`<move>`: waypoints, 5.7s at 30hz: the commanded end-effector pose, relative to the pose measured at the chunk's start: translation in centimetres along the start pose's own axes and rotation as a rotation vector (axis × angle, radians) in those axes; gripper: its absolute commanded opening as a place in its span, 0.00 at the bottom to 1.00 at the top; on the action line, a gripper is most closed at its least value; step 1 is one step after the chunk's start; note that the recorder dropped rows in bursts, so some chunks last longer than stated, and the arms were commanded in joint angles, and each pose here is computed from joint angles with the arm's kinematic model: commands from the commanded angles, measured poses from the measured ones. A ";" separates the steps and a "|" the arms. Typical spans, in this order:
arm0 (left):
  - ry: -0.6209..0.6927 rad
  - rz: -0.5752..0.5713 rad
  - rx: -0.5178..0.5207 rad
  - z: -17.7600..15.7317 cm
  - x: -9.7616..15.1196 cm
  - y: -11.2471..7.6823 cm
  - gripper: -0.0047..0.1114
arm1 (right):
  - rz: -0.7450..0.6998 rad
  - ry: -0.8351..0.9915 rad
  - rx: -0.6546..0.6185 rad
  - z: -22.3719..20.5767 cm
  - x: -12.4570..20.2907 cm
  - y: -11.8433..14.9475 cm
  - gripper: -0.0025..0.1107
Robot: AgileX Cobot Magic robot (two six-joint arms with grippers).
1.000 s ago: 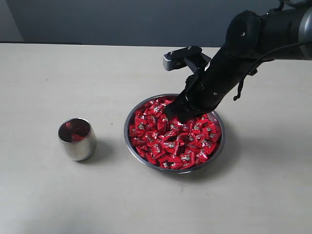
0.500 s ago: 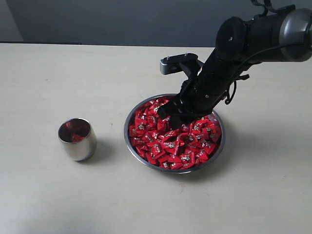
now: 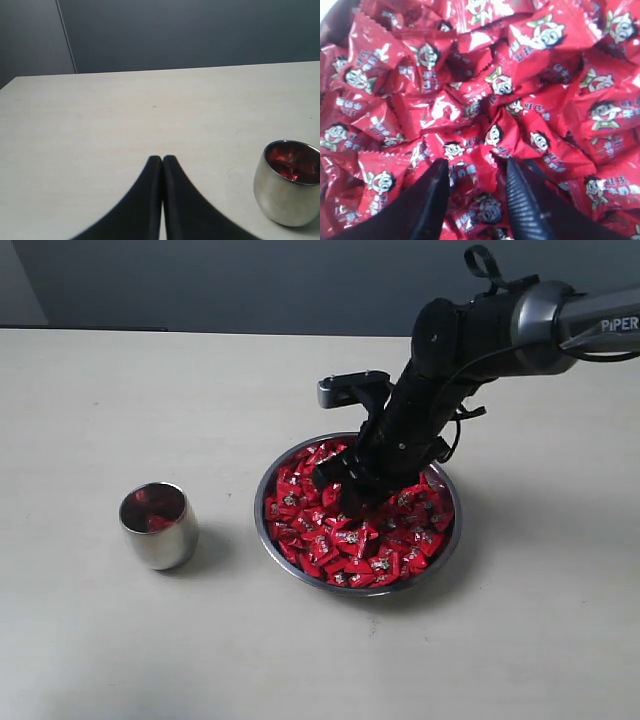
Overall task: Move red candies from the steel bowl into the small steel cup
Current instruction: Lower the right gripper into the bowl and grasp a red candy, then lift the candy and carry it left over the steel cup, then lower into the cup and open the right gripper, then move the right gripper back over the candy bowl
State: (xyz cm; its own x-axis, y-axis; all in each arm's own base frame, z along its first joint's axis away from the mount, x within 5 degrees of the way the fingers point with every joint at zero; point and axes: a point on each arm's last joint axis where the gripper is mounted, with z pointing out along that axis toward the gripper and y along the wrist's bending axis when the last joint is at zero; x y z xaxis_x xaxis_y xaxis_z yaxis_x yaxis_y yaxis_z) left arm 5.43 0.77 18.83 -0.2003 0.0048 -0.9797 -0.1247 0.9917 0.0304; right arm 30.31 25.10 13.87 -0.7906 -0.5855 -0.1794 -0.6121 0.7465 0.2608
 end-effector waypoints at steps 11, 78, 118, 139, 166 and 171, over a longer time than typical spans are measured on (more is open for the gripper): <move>-0.003 -0.005 0.000 0.0 0.1 0.0 0.04 | 0.105 0.035 -0.104 1.0 0.1 0.7 0.36; -0.003 -0.005 0.000 0.0 0.1 0.0 0.04 | -0.751 -0.700 -0.270 -7.1 -5.4 9.1 0.01; -0.003 -0.005 0.000 0.0 0.1 0.0 0.04 | -1.025 -0.350 -0.251 -1.1 -6.7 15.9 0.03; -0.003 -0.005 0.000 0.0 0.1 0.0 0.04 | -0.903 -0.327 -0.147 -2.5 -6.9 15.2 0.12; -0.003 -0.005 0.000 0.0 0.1 0.0 0.04 | -0.203 -0.790 0.238 -11.6 3.5 1.8 0.02; -0.003 -0.005 0.000 0.0 0.1 0.0 0.04 | -0.124 -0.792 0.261 -10.7 5.7 1.0 0.02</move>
State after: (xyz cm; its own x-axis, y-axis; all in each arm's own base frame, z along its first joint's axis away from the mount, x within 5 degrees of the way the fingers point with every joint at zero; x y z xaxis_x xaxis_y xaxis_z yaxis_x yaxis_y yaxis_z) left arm 5.43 0.77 18.83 -0.2003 0.0048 -0.9797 -0.1247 0.9917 0.0304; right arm 25.81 20.16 23.35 -0.4371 -0.3847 -0.8130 -0.6470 0.7624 -0.0129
